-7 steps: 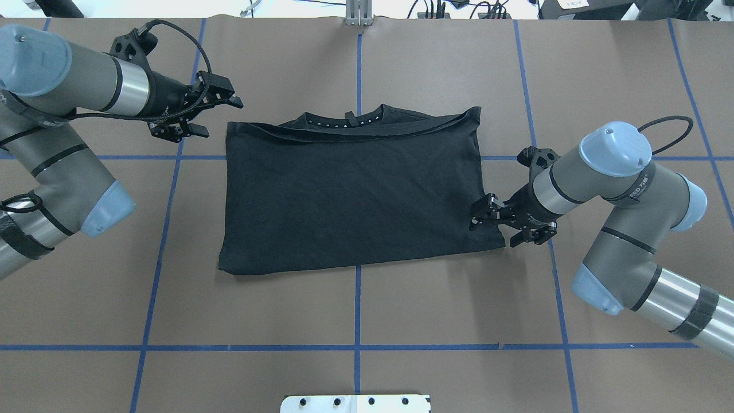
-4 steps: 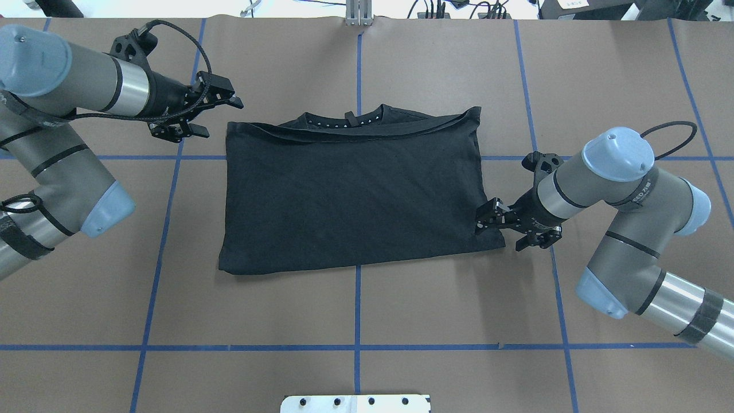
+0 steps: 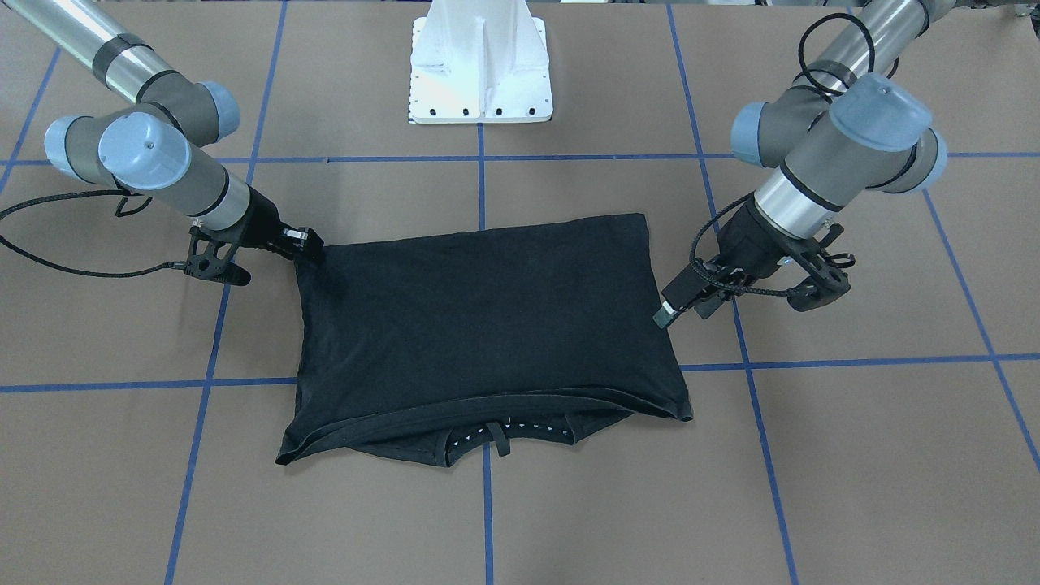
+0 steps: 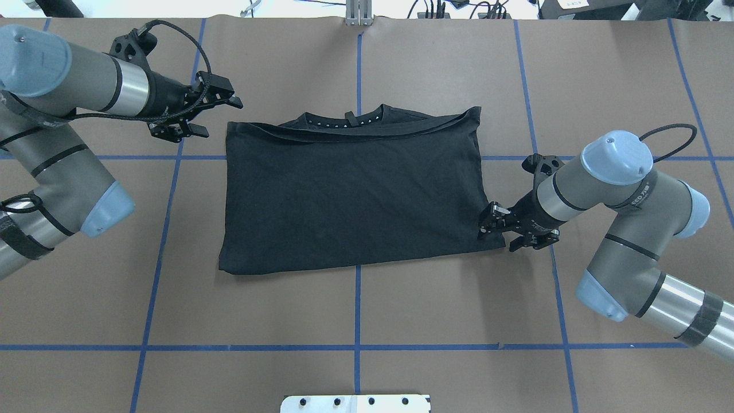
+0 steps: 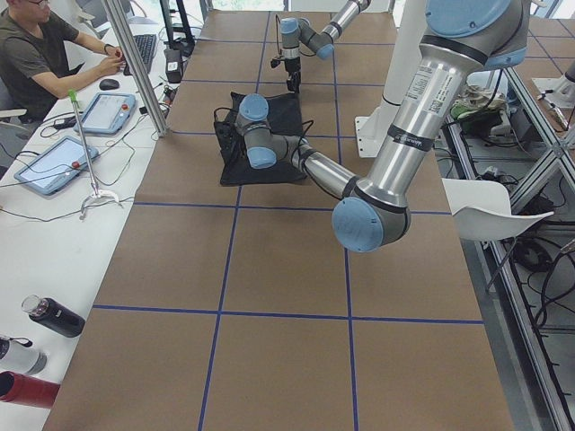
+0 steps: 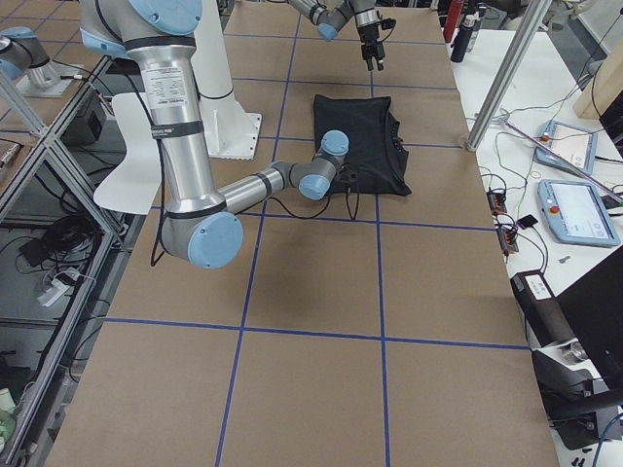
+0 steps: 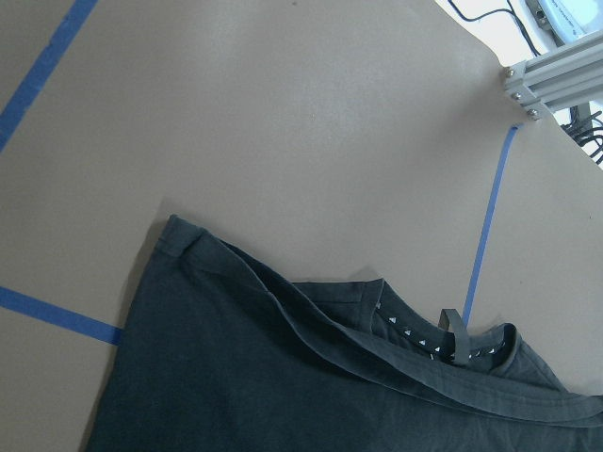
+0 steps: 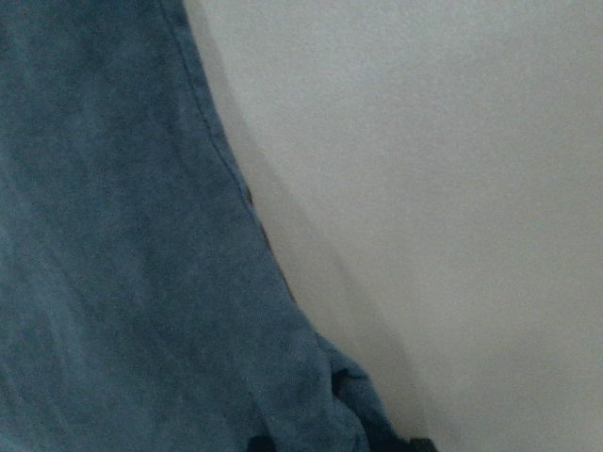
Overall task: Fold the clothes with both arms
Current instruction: 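Move the right gripper down to the folded shirt's near corner and grasp it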
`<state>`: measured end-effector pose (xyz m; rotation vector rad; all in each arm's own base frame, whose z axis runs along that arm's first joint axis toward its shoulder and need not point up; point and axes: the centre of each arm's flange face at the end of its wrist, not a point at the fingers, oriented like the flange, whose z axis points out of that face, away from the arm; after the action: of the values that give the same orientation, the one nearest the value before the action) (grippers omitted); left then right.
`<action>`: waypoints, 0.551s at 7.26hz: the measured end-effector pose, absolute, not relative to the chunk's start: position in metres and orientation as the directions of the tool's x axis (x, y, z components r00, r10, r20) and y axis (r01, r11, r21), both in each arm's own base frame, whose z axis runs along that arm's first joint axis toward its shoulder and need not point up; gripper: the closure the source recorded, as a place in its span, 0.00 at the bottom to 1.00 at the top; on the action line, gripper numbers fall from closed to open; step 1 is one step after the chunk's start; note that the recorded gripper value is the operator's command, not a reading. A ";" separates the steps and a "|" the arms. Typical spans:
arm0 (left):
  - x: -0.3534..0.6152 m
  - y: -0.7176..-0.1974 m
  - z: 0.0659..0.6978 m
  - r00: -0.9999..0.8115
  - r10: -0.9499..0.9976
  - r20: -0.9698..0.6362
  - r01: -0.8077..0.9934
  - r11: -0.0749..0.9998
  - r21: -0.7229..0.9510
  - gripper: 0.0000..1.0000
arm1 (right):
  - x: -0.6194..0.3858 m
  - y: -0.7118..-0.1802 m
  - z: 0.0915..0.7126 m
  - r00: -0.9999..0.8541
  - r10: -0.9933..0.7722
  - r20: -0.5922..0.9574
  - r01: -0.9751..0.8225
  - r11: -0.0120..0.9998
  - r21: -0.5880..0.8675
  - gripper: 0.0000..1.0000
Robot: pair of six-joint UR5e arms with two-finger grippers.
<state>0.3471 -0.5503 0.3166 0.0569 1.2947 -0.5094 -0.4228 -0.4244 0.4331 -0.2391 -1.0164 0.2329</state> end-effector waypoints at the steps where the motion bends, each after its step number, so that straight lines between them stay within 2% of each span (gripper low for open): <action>1: 0.347 -0.550 0.319 0.181 -0.331 -0.926 0.392 0.888 -0.241 0.00 | -0.423 -0.424 0.433 0.506 0.300 0.808 -0.082 0.950 -0.301 1.00; 4: 0.347 -0.549 0.321 0.182 -0.333 -0.925 0.393 0.887 -0.242 0.00 | -0.423 -0.422 0.429 0.501 0.294 0.814 -0.070 0.951 -0.301 1.00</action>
<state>0.3465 -0.5495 0.3210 0.0545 1.2894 -0.5125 -0.4228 -0.4222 0.4290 -0.2412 -1.0251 0.2227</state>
